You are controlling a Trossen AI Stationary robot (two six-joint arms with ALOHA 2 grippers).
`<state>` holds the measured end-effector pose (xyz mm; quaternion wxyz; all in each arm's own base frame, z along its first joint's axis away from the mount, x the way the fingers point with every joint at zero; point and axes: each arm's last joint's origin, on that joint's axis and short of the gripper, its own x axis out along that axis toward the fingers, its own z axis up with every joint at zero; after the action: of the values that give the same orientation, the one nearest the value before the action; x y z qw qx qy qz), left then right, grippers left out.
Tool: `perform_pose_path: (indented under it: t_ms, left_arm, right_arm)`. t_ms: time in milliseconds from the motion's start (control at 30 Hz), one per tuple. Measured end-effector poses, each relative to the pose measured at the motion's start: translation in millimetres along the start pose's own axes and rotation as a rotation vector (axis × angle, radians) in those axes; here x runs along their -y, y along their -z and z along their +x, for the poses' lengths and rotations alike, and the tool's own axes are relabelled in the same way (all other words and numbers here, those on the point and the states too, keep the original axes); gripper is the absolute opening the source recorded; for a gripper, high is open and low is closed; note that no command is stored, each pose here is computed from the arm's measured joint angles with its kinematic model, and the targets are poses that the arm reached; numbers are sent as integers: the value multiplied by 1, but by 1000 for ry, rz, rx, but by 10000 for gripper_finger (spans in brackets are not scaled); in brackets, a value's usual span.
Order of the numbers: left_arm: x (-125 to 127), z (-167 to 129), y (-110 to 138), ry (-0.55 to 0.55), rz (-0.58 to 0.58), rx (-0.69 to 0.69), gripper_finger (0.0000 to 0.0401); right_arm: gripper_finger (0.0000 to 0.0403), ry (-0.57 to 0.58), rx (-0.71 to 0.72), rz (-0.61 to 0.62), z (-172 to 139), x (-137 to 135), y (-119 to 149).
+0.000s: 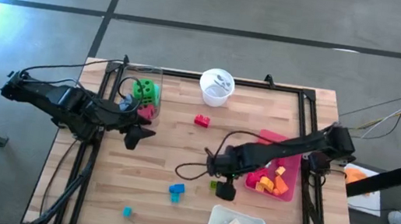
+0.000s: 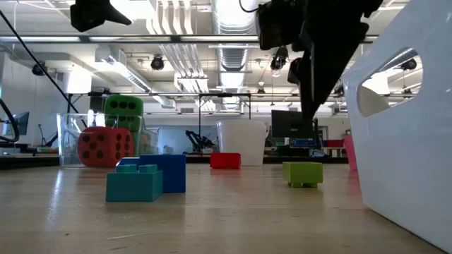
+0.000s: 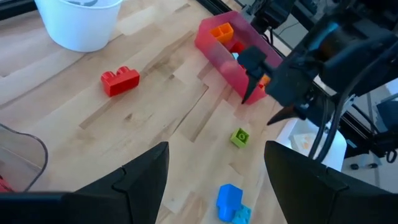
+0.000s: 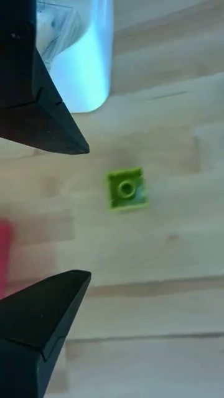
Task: Pick & Place Toys
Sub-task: Put the light green game piece into the pink bin
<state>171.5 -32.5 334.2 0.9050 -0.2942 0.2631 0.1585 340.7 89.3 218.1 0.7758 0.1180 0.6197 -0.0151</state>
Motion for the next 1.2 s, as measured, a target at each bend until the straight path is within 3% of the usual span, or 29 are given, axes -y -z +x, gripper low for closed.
perform_pose_path:
  t_ms: [333, 900, 1200]
  left_arm:
    - [1, 0, 0, 15, -2, -11, 265]
    - [1, 0, 1, 22, 9, -25, 265]
    - [1, 0, 1, 21, 9, -26, 265]
  right_arm:
    - [313, -26, 73, -33, 17, -4, -12]
    - [313, -34, -33, -110, 65, -12, -10]
    - [313, 0, -19, -105, 71, -12, -11]
